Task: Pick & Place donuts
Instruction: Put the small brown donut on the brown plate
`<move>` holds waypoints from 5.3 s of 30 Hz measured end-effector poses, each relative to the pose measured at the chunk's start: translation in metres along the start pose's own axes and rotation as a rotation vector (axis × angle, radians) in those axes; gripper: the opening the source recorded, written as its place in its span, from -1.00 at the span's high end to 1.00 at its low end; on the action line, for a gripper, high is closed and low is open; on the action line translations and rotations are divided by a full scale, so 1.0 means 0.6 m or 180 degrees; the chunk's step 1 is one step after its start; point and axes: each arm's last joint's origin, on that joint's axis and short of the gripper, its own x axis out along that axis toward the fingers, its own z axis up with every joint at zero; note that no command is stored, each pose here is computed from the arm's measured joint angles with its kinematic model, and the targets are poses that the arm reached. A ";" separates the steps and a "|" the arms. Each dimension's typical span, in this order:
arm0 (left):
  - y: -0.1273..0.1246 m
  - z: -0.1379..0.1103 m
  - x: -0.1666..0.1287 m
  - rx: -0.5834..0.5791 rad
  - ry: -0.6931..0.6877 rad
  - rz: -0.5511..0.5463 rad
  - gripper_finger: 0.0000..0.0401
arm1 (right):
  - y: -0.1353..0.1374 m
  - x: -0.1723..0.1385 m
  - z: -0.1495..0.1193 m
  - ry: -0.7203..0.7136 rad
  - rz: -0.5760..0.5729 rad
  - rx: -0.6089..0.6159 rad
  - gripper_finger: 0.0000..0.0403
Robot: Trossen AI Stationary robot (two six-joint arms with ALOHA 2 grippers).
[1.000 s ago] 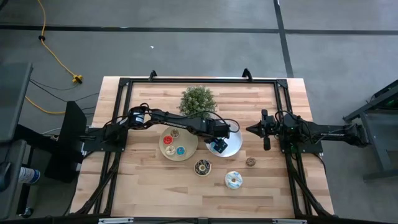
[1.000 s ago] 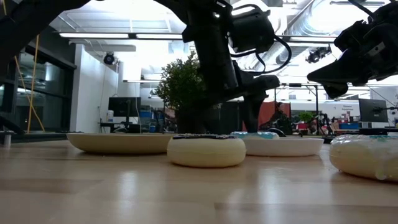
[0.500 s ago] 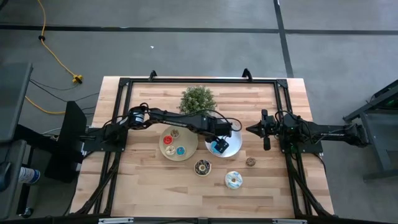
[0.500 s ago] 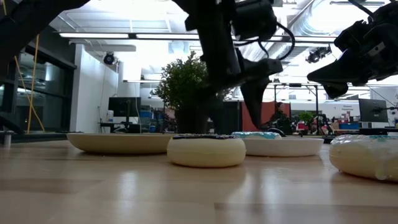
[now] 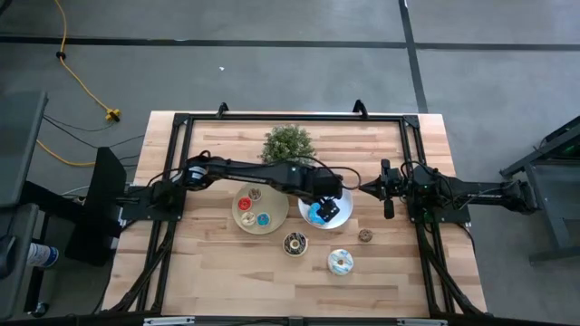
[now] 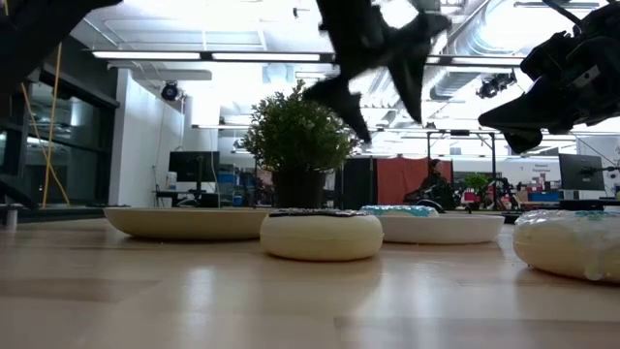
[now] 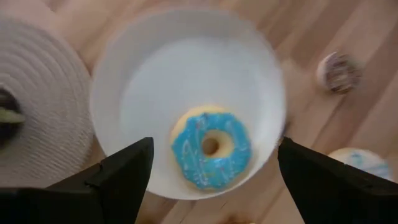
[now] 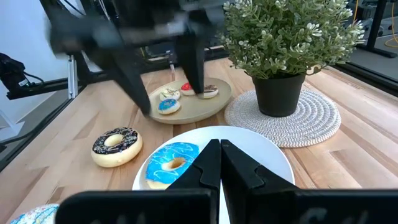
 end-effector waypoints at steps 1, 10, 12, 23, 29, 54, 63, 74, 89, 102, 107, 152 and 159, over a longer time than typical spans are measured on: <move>-0.003 -0.001 -0.018 0.0046 -0.0086 0.0010 -0.66 | 0.000 0.000 0.000 0.0000 0.0001 0.0001 1.00; -0.008 -0.027 -0.157 0.0303 -0.0674 0.0311 -0.66 | 0.000 0.000 0.000 0.0005 -0.0001 0.0000 1.00; -0.007 -0.027 -0.179 0.0278 -0.0783 0.0278 -0.66 | 0.000 0.000 0.000 0.0001 0.0001 0.0000 1.00; 0.034 -0.044 -0.284 0.0432 -0.0872 0.0138 -0.66 | 0.000 0.000 0.000 -0.0002 0.0000 0.0000 1.00; 0.058 -0.080 -0.315 0.0723 -0.1265 -0.0219 -0.66 | 0.000 0.000 0.000 -0.0001 0.0000 0.0000 1.00; 0.260 -0.244 -0.235 0.1133 -0.2441 -0.1706 -0.66 | 0.000 0.000 0.000 0.0007 -0.0001 0.0001 1.00; 0.318 -0.314 -0.221 0.1029 -0.2600 -0.1841 -0.66 | 0.000 0.000 0.000 0.0004 -0.0001 0.0000 1.00; 0.381 -0.386 -0.215 0.0949 -0.2950 -0.2013 -0.66 | 0.000 0.000 0.000 0.0000 0.0000 0.0000 1.00; 0.418 -0.429 -0.206 0.0940 -0.2970 -0.2014 -0.66 | 0.000 0.000 0.000 -0.0001 0.0000 0.0001 1.00; 0.436 -0.442 -0.207 0.0698 -0.3443 -0.2007 -0.66 | 0.000 0.000 0.000 0.0001 -0.0001 0.0001 1.00; 0.435 -0.441 -0.196 0.0546 -0.3699 -0.2004 -0.66 | 0.000 0.000 0.000 -0.0002 0.0000 0.0000 1.00; 0.428 -0.465 -0.109 0.1976 -0.2901 -0.1444 0.98 | 0.000 0.000 0.000 0.0000 0.0000 0.0001 1.00; 0.426 -0.465 -0.091 0.2090 -0.2618 -0.1231 0.99 | 0.000 0.000 0.000 0.0000 0.0000 0.0001 1.00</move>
